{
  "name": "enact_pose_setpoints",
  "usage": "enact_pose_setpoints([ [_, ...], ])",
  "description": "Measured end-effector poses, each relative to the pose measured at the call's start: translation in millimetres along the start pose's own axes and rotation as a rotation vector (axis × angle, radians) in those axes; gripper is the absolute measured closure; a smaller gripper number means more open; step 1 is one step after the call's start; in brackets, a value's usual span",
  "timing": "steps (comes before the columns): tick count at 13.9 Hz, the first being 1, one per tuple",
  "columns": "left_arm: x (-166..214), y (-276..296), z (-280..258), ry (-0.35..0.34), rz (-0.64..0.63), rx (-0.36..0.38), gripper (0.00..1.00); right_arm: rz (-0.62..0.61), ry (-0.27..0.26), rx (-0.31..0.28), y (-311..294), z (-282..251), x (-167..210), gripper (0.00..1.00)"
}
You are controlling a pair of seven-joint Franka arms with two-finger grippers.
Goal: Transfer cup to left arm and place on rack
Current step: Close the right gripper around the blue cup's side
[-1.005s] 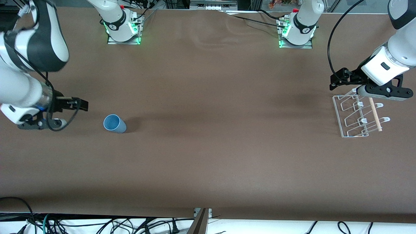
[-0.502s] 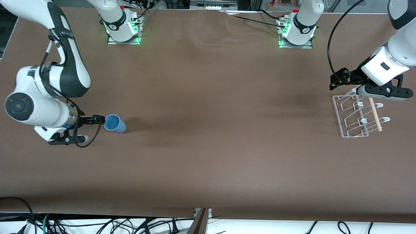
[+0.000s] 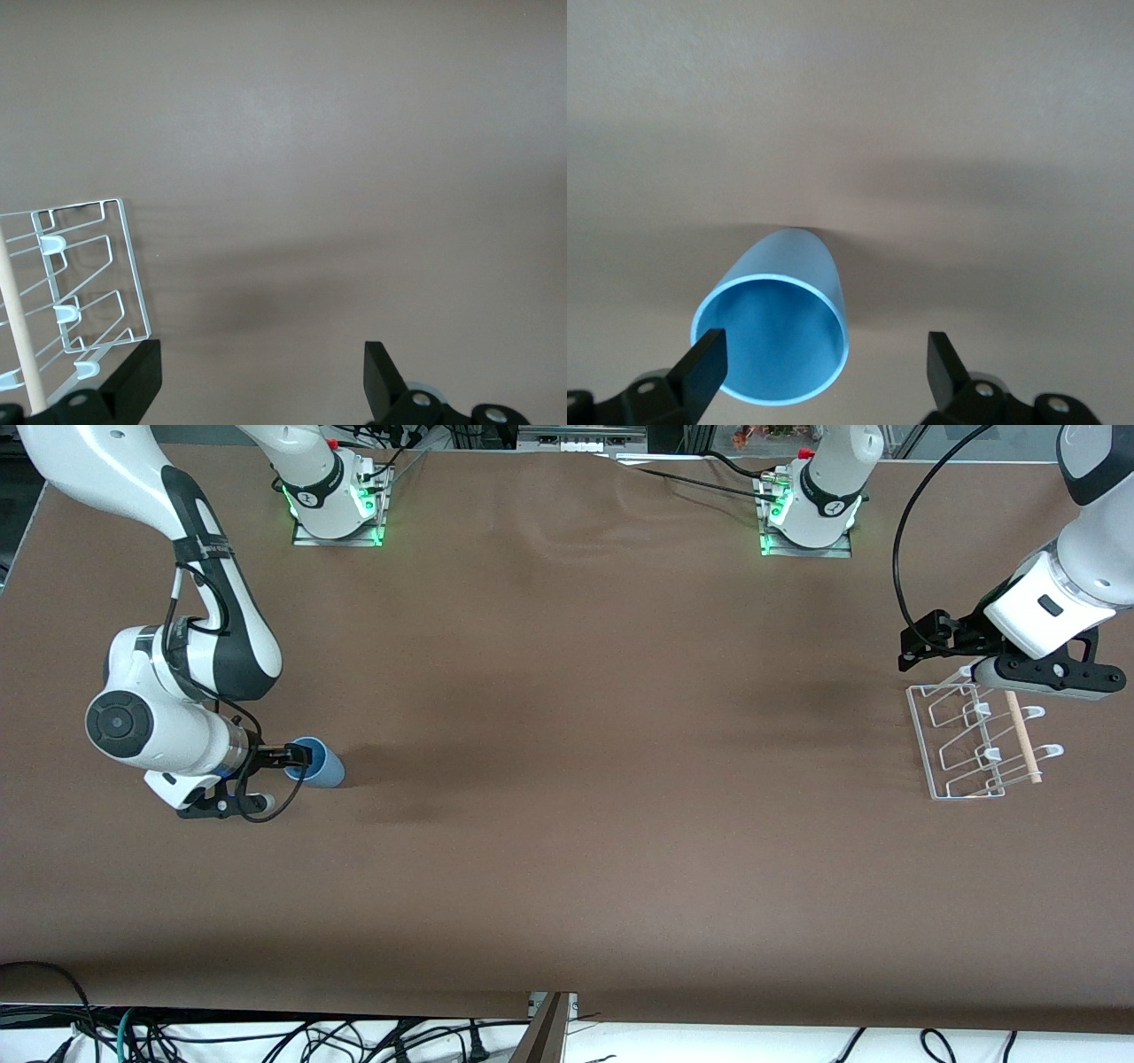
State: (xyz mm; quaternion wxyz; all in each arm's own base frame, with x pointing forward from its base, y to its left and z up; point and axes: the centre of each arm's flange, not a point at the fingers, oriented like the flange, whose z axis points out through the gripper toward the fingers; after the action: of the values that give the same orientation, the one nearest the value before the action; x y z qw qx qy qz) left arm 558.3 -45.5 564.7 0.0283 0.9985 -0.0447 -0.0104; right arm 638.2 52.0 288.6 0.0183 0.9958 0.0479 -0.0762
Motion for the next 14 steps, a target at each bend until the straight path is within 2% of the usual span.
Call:
enact_pose_setpoints([
  [6, 0, 0, 0, 0.000, 0.000, 0.000, 0.00, 0.016, -0.001, 0.005, 10, 17, -1, 0.00],
  [9, 0, 0, 0, 0.000, 0.000, 0.000, 0.00, 0.034, -0.004, 0.032, 11, 35, 2, 0.00],
  [11, 0, 0, 0, 0.000, 0.000, 0.000, 0.00, 0.041, -0.007, 0.044, 10, 45, 4, 0.04],
  [14, 0, 0, 0, 0.000, 0.000, 0.000, 0.00, 0.044, -0.011, 0.049, 10, 50, 5, 0.38],
])
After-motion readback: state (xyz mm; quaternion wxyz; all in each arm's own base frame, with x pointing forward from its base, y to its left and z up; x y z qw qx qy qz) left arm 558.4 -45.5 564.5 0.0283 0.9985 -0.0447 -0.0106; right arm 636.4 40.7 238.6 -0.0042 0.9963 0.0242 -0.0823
